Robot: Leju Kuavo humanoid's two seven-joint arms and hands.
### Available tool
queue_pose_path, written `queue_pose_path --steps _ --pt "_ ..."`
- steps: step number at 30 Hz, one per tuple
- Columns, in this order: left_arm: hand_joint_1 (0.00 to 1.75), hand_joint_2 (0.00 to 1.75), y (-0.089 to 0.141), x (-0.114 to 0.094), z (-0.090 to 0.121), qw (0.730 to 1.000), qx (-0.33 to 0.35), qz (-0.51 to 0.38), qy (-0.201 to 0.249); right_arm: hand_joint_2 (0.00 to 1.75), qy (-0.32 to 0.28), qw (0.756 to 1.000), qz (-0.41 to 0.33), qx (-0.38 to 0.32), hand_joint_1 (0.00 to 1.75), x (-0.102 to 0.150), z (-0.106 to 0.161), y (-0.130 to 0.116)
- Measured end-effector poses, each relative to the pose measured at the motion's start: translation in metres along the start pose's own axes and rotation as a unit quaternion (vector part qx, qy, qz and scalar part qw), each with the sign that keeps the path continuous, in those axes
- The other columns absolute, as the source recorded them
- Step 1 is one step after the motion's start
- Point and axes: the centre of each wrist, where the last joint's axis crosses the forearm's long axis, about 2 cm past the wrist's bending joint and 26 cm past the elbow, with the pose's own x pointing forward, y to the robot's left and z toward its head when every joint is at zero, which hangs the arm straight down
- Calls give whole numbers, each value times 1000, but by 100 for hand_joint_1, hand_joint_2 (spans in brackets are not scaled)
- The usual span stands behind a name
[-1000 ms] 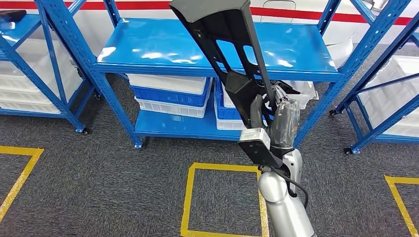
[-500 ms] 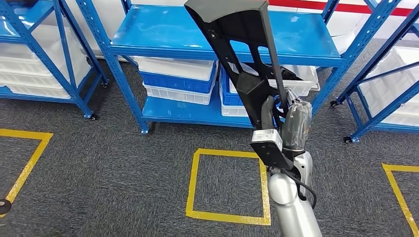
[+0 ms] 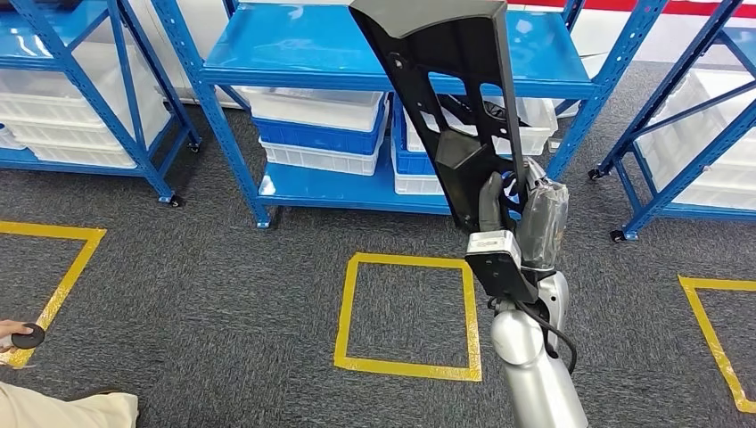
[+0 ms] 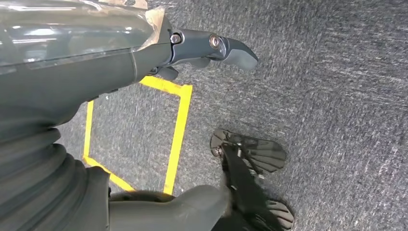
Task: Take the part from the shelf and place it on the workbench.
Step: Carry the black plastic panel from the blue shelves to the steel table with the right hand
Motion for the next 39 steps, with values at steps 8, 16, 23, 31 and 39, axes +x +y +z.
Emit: queue_pose_path --steps 8,16,23,31,39 --pt "0 175 -7 0 2 1000 6 2 -2 175 -2 1000 -24 10 175 -24 -12 1" --pt "0 175 -5 -1 2 999 12 46 0 175 -8 998 -63 29 175 -33 -44 26" --pt "0 175 -1 -4 1 998 20 57 6 175 -2 997 -72 42 175 -33 -50 39" --pt "0 175 0 -3 1 998 22 58 4 175 2 996 -73 50 175 -34 -50 44" --pt "0 175 1 -2 0 998 28 58 10 175 -1 994 -90 54 175 -33 -57 47"
